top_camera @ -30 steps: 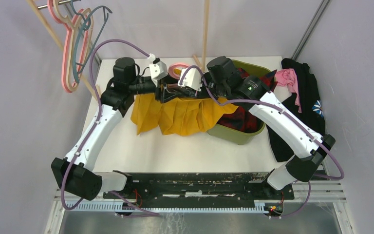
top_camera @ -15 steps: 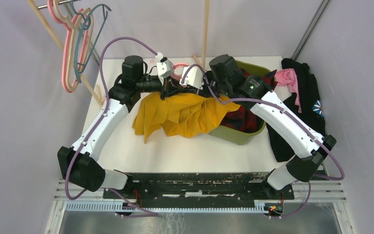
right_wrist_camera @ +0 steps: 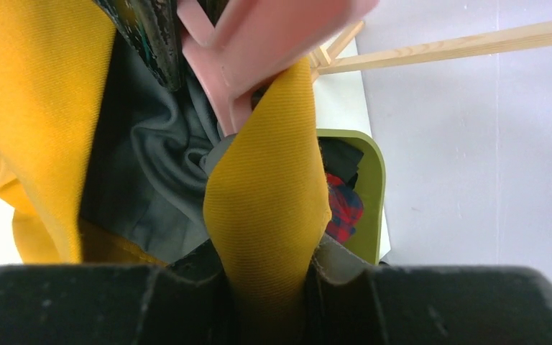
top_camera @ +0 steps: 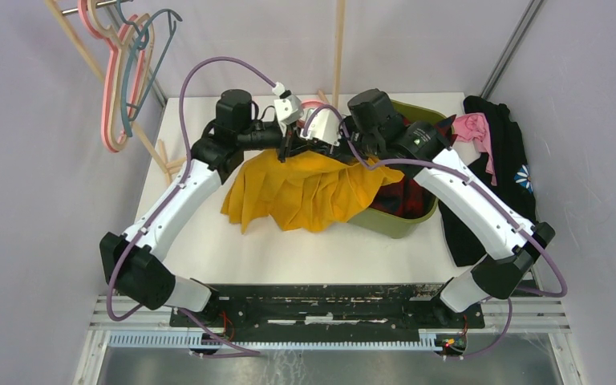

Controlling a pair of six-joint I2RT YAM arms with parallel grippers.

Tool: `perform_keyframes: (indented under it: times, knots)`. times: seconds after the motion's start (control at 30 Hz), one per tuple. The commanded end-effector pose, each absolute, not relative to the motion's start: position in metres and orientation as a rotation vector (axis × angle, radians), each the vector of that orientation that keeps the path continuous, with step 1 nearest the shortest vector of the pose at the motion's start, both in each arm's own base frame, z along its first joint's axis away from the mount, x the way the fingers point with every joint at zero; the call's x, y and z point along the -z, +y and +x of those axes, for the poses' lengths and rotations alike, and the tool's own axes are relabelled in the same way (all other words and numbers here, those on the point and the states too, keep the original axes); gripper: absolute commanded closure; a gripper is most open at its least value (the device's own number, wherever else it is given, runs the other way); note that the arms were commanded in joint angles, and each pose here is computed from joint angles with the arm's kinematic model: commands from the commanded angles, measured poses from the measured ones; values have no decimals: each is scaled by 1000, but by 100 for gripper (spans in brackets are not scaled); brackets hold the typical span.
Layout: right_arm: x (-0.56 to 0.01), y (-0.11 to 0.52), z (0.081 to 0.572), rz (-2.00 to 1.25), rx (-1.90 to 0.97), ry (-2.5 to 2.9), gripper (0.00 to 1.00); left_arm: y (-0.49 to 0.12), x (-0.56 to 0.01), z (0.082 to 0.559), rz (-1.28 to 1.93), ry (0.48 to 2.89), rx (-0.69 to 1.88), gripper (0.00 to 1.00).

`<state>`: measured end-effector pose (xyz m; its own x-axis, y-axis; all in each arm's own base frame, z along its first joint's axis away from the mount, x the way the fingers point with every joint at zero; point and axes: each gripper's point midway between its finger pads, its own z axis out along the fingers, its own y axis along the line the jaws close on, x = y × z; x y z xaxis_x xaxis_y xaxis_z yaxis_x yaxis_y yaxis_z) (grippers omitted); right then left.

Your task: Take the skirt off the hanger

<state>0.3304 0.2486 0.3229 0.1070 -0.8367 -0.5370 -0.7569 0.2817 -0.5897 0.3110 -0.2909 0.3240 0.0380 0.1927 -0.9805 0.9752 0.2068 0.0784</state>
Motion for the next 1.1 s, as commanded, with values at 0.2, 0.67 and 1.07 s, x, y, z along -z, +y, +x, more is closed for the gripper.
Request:
perform_keyframes:
  times: [0.2,0.67,1.07]
  knots:
    - [-405,274,354,-1196,129,1403,88,-271,-342,348,994,1556,620,97]
    - [-443,271,351,-1076,107,1315,6,-237,-328,368,955,1655,416,97]
    - [-462,258,396,-798,235,1344,99,-213,-326,354,954,1697,317,97]
